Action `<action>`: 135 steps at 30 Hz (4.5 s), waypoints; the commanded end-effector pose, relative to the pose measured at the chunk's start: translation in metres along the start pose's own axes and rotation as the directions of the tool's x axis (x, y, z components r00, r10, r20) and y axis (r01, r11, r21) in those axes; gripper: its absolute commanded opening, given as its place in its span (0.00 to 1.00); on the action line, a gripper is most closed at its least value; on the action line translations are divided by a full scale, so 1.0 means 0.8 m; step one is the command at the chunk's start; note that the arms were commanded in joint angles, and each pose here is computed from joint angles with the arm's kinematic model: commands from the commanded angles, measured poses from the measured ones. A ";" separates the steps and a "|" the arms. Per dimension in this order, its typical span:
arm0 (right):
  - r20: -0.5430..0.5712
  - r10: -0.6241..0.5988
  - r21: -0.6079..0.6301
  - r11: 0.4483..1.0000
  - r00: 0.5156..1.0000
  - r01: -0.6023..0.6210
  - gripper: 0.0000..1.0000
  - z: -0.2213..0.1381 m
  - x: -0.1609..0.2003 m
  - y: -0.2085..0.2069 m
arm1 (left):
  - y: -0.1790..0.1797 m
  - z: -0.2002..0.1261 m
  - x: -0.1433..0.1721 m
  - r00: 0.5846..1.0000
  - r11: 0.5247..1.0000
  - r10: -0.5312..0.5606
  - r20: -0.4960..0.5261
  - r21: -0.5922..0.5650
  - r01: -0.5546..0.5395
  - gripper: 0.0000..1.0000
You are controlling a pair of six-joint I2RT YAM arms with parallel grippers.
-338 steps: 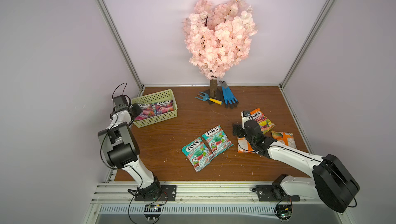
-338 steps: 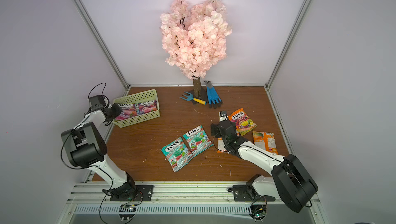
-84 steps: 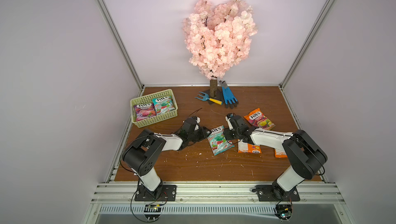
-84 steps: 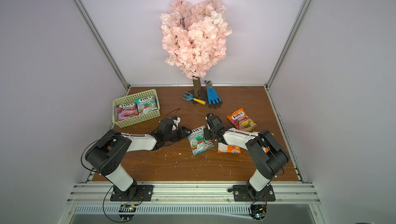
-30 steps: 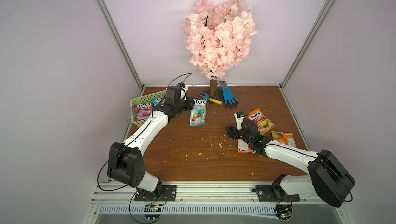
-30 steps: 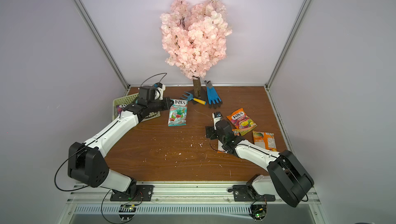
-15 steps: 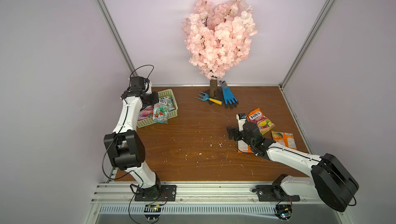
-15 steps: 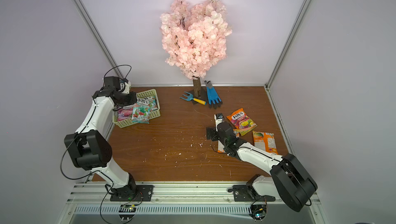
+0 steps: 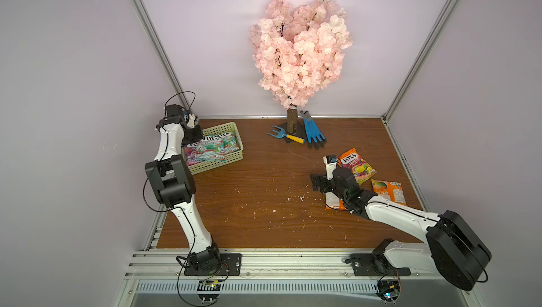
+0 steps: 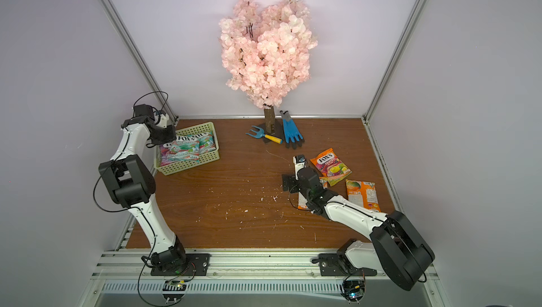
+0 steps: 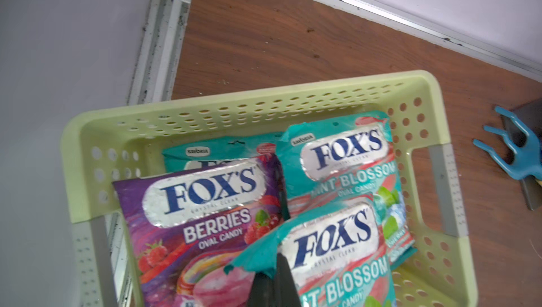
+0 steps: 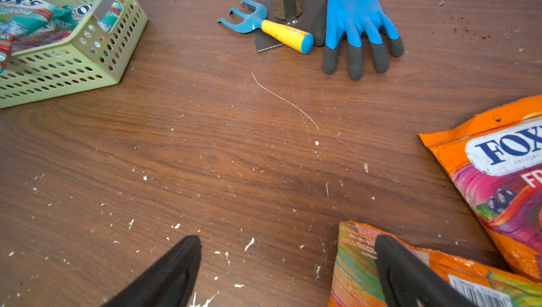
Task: Put the candies in the basket
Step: Place the candy in the basket, then pick up the candy at the center of the board.
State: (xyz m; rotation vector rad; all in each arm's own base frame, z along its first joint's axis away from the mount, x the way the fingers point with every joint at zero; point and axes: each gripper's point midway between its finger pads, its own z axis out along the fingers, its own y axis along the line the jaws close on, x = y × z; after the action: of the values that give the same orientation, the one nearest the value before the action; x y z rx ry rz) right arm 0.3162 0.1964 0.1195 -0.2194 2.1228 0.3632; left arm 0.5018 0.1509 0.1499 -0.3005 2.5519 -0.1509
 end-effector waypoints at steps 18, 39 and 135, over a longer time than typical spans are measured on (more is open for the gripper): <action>0.004 0.007 -0.009 1.000 1.000 -0.007 0.99 0.011 0.003 0.004 | 0.101 0.033 -0.037 0.999 0.976 0.046 0.025 -0.214 -0.040 0.13; -0.180 0.219 0.384 0.913 0.959 -0.136 0.98 -0.047 0.042 -0.097 | -0.050 -0.126 -0.048 0.967 0.995 -0.032 0.251 0.102 0.007 1.00; -0.049 -0.669 -0.533 0.646 0.742 0.547 0.00 -0.081 -0.024 0.136 | -0.484 -0.192 0.373 -0.145 -0.139 0.448 0.882 -0.092 -0.986 0.58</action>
State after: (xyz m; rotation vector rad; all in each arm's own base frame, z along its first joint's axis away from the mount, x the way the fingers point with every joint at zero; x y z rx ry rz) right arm 0.2376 0.2619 0.1643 -1.3542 2.0718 0.4030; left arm 0.2459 -0.2811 0.1770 1.5078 1.1382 -0.3399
